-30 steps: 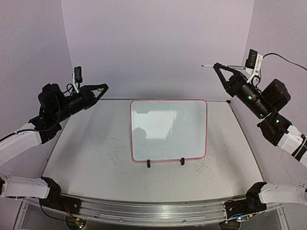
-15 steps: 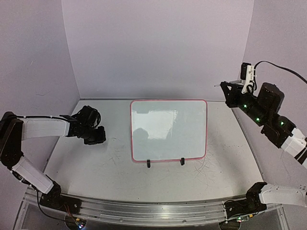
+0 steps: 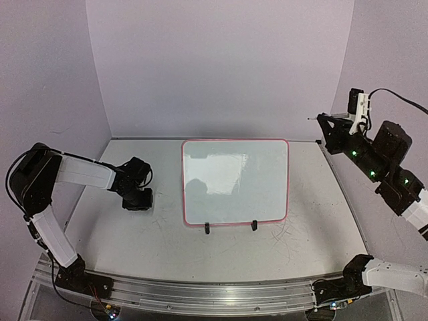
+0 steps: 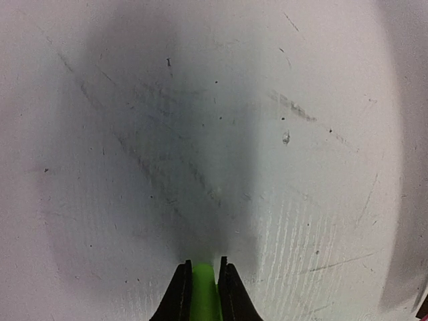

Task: Write a sentence on the whiteboard
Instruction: Place the pen cap at the center of the board, then pass from the right arm to the left

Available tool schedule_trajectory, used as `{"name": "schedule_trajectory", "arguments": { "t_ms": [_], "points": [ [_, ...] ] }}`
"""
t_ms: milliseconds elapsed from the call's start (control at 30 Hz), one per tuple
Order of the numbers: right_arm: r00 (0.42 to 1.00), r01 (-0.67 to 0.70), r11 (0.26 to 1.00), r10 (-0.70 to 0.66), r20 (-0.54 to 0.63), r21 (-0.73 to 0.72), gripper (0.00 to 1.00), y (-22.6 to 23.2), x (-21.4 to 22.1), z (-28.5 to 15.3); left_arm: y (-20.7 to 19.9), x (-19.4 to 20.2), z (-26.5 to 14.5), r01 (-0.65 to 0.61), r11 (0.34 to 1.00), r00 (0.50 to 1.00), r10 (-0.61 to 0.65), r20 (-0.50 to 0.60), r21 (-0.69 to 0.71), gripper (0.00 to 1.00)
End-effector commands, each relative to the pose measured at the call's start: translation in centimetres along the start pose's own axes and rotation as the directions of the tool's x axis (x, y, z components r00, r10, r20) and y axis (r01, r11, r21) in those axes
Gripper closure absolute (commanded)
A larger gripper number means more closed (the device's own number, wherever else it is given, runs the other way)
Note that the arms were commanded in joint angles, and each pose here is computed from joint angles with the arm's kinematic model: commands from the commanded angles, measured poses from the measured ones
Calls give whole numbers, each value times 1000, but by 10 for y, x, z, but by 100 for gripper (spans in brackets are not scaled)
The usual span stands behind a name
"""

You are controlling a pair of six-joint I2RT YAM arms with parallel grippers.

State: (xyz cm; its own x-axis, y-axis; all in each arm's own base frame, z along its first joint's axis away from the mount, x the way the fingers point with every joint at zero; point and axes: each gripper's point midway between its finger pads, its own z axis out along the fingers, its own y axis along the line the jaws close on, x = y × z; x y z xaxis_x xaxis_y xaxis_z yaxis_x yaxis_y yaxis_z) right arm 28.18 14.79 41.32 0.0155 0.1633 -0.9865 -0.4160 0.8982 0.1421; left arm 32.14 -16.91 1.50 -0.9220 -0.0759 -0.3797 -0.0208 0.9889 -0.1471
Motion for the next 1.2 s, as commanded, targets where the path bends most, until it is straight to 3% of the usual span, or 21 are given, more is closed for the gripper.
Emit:
{"name": "schedule_trajectory", "arguments": {
  "t_ms": [0, 200, 433, 467, 567, 667, 800, 900, 1033, 1167],
  "points": [
    [999, 54, 998, -53, 11, -30, 100, 4, 0, -4, 3, 3, 4, -46, 997, 999, 45, -22, -63, 94],
    [998, 68, 996, -68, -5, -62, 99, 9, 7, -2, -1, -1, -1, -56, 997, 998, 56, -7, -59, 71],
    [997, 69, 997, -69, -28, 14, 84, -4, 15, 2, -6, -18, -23, -63, 997, 997, 65, 49, -50, 58],
    [997, 71, 997, -70, -29, 29, 84, -6, 15, 2, -7, -22, -30, -63, 997, 996, 66, 61, -46, 56],
    [997, 74, 995, -73, -18, 66, 99, -13, 12, -2, -14, -39, -58, -64, 998, 990, 65, 122, -17, 46],
    [997, 72, 992, -72, -2, 104, 100, -20, 7, -7, -27, -60, -97, -72, 996, 976, 59, 210, 52, 33],
    [999, 26, 987, -32, 38, 160, 100, -30, 0, -16, -46, -80, -145, -83, 982, 953, 29, 301, 170, 24],
    [998, -18, 985, 9, 54, 170, 100, -32, -2, -17, -63, -90, -167, -111, 956, 940, 12, 340, 273, 22],
    [1000, -17, 998, 17, -2, 63, 100, -12, 5, -4, -90, -91, -185, -169, 891, 929, 2, 370, 421, 21],
    [997, -47, 990, 38, -74, -136, 100, 24, 21, 6, -122, -92, -227, -291, 750, 890, -16, 457, 594, 20]
  ]
}}
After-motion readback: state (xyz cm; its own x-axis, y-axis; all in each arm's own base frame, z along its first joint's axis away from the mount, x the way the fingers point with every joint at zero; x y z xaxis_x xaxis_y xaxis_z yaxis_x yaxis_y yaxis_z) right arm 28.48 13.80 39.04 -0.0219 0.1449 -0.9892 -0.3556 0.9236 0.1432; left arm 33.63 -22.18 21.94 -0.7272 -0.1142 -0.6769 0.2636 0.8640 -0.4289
